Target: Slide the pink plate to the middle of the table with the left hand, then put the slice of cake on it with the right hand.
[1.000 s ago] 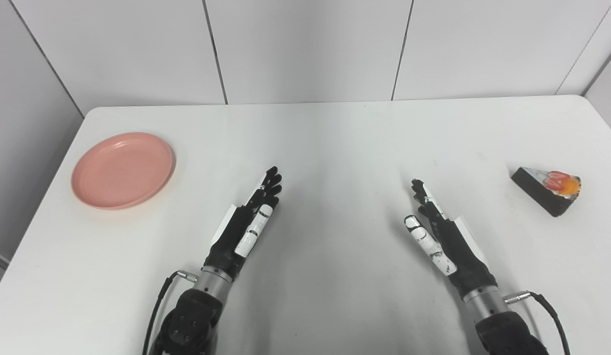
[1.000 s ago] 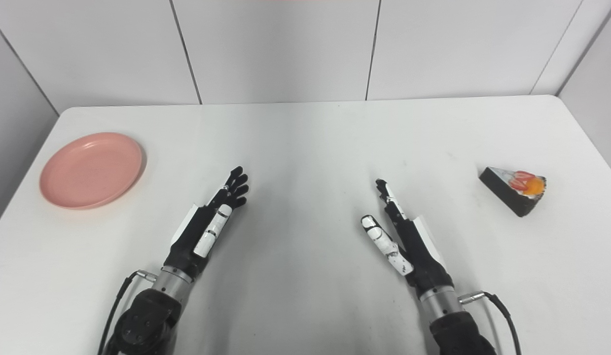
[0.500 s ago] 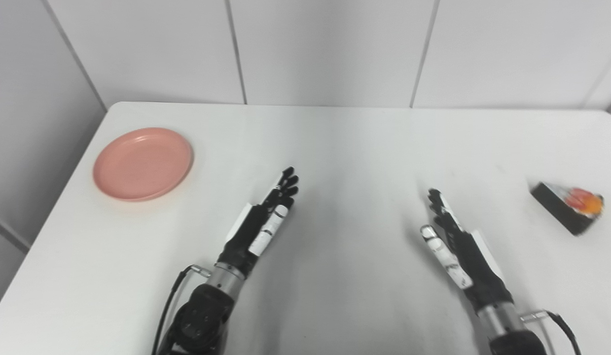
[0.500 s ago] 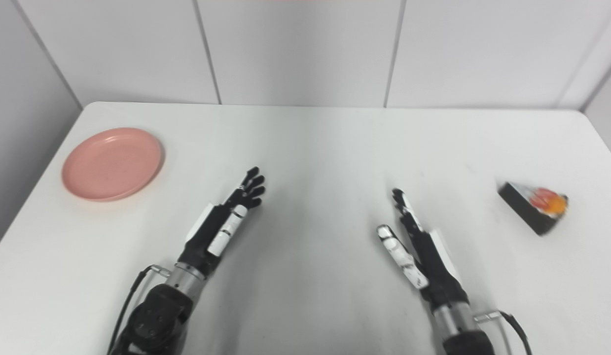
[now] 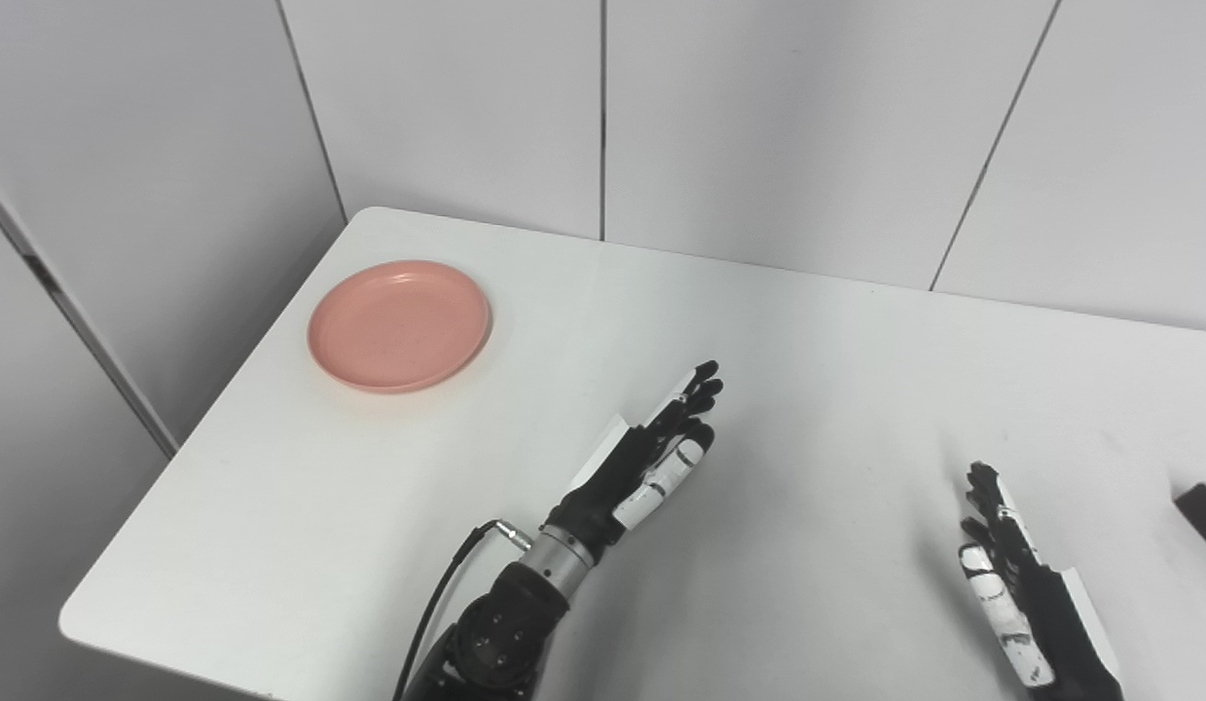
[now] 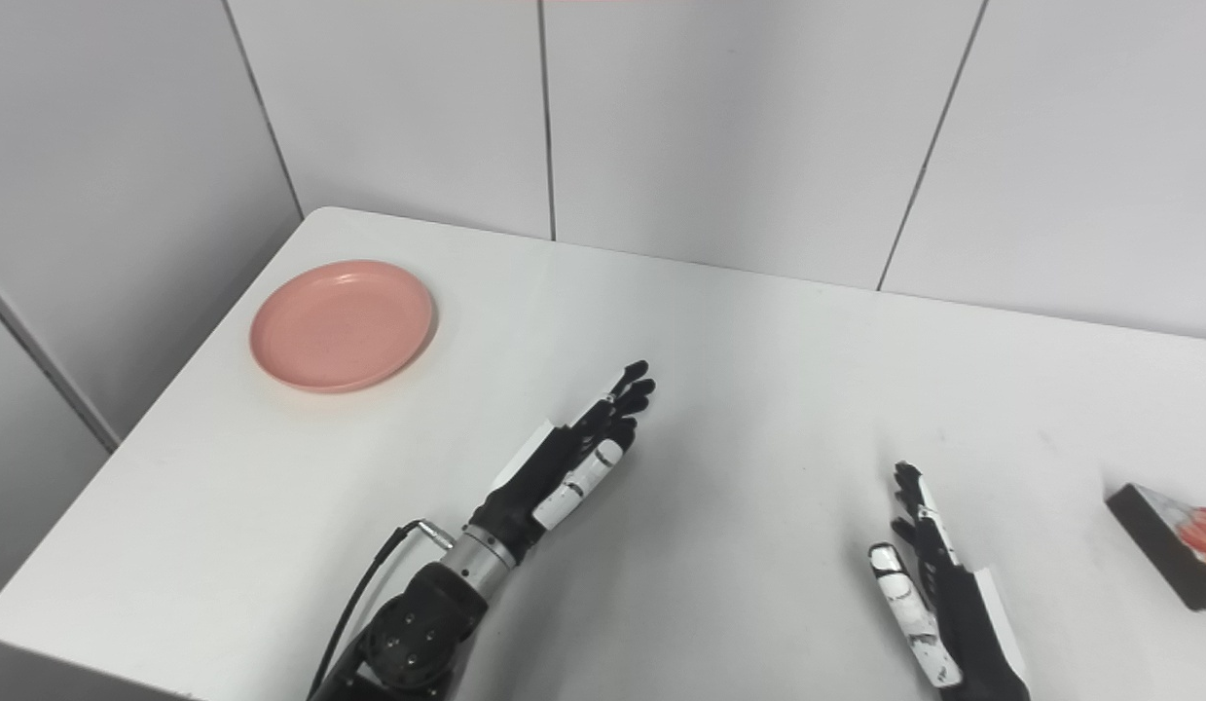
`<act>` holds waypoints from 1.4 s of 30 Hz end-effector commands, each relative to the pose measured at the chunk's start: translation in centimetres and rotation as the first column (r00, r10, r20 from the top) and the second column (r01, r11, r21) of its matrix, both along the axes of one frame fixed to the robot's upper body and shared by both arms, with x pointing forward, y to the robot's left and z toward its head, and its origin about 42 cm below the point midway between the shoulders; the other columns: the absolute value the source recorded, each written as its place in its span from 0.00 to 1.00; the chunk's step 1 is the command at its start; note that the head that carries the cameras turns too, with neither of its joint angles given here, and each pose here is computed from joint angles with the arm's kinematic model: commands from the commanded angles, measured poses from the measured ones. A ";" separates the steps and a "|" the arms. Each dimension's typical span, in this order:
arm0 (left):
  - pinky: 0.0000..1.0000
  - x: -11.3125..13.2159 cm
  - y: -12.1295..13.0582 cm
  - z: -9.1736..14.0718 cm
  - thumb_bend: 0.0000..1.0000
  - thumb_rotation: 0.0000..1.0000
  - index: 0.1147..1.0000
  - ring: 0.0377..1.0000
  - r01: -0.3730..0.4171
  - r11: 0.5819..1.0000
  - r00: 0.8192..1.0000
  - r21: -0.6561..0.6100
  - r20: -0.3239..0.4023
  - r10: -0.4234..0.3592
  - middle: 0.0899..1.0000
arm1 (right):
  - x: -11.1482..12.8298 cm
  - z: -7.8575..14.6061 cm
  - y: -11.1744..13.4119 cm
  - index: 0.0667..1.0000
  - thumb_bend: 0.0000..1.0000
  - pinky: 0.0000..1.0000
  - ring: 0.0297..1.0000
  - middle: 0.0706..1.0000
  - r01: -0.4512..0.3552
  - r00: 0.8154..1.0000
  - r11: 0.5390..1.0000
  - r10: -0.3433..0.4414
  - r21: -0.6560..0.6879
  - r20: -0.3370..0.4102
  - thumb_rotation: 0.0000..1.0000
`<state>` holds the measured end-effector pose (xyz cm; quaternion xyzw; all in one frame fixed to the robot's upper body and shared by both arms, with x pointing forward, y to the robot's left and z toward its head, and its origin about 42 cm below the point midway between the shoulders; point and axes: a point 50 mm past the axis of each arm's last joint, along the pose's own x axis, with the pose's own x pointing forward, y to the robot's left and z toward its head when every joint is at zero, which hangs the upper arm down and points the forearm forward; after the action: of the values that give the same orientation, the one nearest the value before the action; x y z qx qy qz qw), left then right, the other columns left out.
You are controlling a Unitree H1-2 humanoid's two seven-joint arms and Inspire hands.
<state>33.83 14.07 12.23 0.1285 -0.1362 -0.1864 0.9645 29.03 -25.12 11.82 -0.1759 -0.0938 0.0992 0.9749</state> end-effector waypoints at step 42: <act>0.94 0.4 1.6 4.4 0.48 1.00 0.95 0.95 0.001 0.977 1.000 -0.214 -0.020 -0.005 0.96 | -0.1 -0.1 1.1 0.98 0.39 1.00 0.98 0.98 0.018 1.000 1.000 -0.018 -0.011 -0.012 1.00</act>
<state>33.44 15.91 13.87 0.0302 -0.0981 -0.1686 0.9803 29.48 -23.89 12.49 -0.1865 -0.1039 0.0960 0.9722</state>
